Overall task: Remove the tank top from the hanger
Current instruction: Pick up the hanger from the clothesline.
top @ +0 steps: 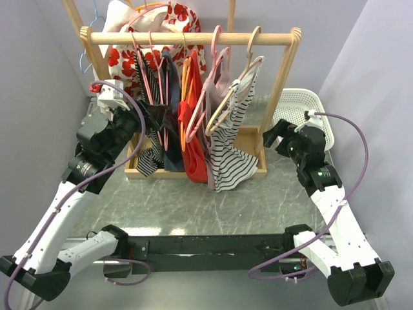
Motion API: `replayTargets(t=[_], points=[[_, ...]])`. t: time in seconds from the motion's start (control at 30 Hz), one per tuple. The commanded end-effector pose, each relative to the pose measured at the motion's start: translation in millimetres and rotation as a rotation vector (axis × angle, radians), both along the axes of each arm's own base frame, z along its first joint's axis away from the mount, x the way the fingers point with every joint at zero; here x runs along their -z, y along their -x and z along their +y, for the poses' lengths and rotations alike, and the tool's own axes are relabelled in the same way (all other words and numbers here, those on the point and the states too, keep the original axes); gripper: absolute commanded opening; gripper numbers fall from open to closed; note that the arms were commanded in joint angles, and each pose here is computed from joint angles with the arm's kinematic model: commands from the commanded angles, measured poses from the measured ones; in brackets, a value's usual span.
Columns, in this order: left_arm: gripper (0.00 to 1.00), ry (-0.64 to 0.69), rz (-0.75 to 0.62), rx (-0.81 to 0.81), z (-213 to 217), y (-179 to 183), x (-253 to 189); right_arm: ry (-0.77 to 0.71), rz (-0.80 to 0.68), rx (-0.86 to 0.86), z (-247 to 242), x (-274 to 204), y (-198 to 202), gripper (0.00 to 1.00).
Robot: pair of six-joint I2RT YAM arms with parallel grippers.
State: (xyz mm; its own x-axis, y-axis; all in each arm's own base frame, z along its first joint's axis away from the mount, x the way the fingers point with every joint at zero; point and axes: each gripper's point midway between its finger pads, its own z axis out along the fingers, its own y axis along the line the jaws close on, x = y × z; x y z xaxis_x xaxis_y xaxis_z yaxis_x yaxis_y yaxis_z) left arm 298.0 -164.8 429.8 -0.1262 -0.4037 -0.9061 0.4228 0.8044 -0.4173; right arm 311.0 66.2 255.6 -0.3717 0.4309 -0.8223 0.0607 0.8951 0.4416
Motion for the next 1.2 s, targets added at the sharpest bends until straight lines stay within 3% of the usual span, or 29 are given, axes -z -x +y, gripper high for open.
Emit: replayTargets(t=[0.0, 0.27, 0.9, 1.17], points=[[0.76, 0.027, -0.073, -0.158, 26.1, 2.6, -25.4, 0.015, -0.036, 0.02, -5.2, -6.7, 1.8, 1.0], [0.72, 0.073, -0.135, -0.262, 60.7, 31.6, -42.3, 0.002, -0.009, 0.009, -1.3, 5.9, -1.0, 1.0], [0.63, -0.009, -0.027, -0.318, 34.1, 3.1, 0.5, 0.007, 0.001, 0.025, -4.6, 7.7, 1.6, 1.0], [0.55, -0.062, 0.014, -0.42, 34.4, -5.0, 16.3, 0.014, 0.011, 0.032, -6.1, 11.0, 2.0, 1.0]])
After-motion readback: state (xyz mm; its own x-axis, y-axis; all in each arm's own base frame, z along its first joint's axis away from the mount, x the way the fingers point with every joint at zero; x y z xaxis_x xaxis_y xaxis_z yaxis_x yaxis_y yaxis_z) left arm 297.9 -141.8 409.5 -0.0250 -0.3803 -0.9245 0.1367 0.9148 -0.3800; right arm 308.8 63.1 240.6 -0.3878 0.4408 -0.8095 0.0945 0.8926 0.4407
